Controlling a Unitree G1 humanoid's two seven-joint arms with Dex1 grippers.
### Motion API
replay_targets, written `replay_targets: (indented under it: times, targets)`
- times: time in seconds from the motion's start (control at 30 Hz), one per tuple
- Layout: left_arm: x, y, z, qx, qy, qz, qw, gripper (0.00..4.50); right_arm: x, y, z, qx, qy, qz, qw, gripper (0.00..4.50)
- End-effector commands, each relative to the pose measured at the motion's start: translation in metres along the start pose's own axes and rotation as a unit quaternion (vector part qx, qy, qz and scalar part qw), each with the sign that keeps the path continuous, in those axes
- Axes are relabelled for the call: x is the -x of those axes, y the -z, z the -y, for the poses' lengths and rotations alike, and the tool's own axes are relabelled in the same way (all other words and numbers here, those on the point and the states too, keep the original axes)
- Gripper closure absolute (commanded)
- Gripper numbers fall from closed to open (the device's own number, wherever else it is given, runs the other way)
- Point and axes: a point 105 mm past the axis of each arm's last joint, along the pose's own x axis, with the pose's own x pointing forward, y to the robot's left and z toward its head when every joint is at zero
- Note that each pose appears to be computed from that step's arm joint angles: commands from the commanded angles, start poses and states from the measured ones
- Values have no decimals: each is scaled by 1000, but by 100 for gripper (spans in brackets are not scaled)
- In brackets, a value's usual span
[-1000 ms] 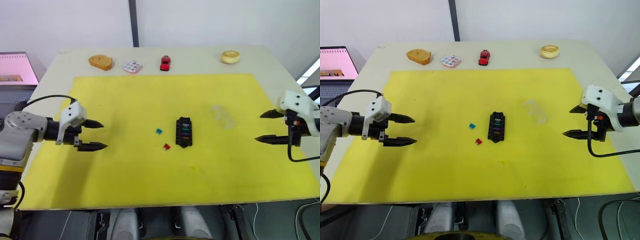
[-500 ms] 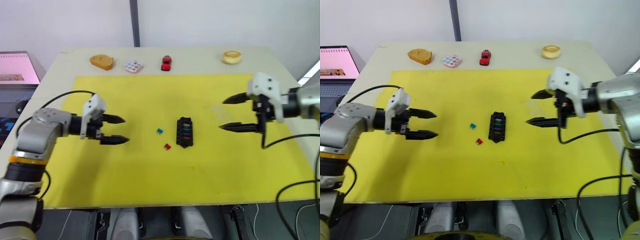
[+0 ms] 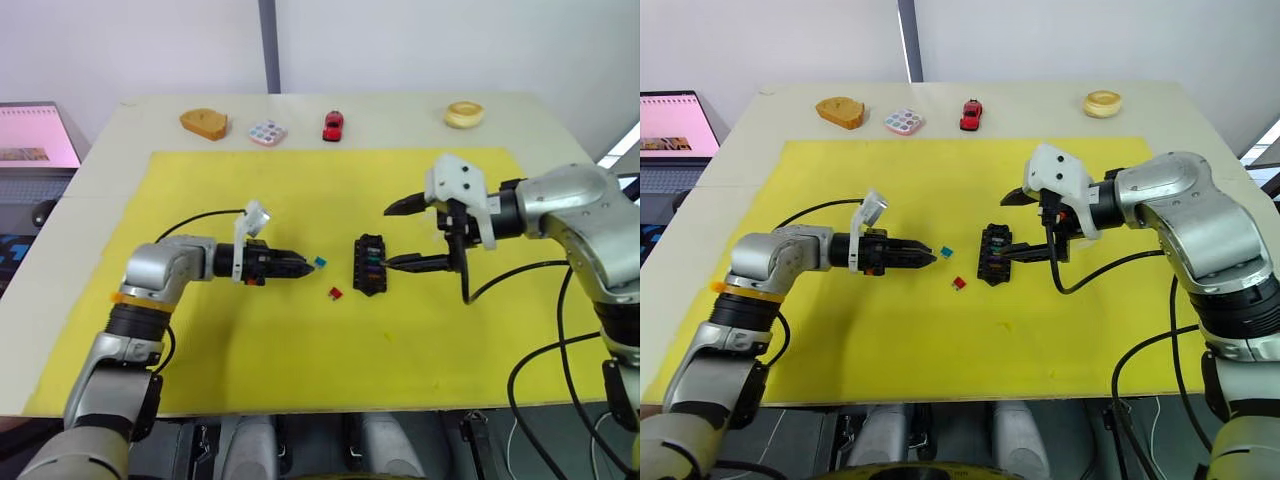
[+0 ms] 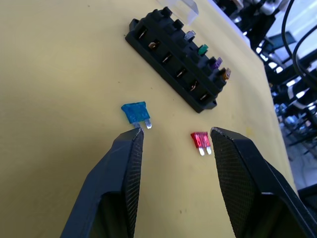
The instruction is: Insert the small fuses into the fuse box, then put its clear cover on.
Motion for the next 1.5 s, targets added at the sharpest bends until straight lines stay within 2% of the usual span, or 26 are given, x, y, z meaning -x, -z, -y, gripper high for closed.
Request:
replay_targets:
  times: [0.03,0.3,0.43,0.77,1.13,1.17,1.27,1.5]
  targets:
    - [-2,-6,-5,23,-7,13,1000,239,3,-11,-1,25,8,8,1000,0]
    - [-7,-3,-18,71,-12,26,997,239,3,-8,-2,23,9,3,1000,0]
    - [-15,4,-20,75,-7,10,997,239,2,-8,-1,23,10,1,1000,0]
    - [-31,6,-10,84,31,2,996,239,3,-6,-1,22,19,-5,1000,0]
    - [-35,9,-12,81,25,-7,996,239,3,-5,0,20,24,-8,999,0]
    - [-34,10,-13,81,23,-7,996,295,3,-4,1,20,24,-8,999,0]
    - [-33,10,-13,82,23,-9,996,423,3,-4,1,20,25,-10,999,0]
    - [-33,13,-16,82,15,-12,996,423,2,-2,1,20,25,-14,999,0]
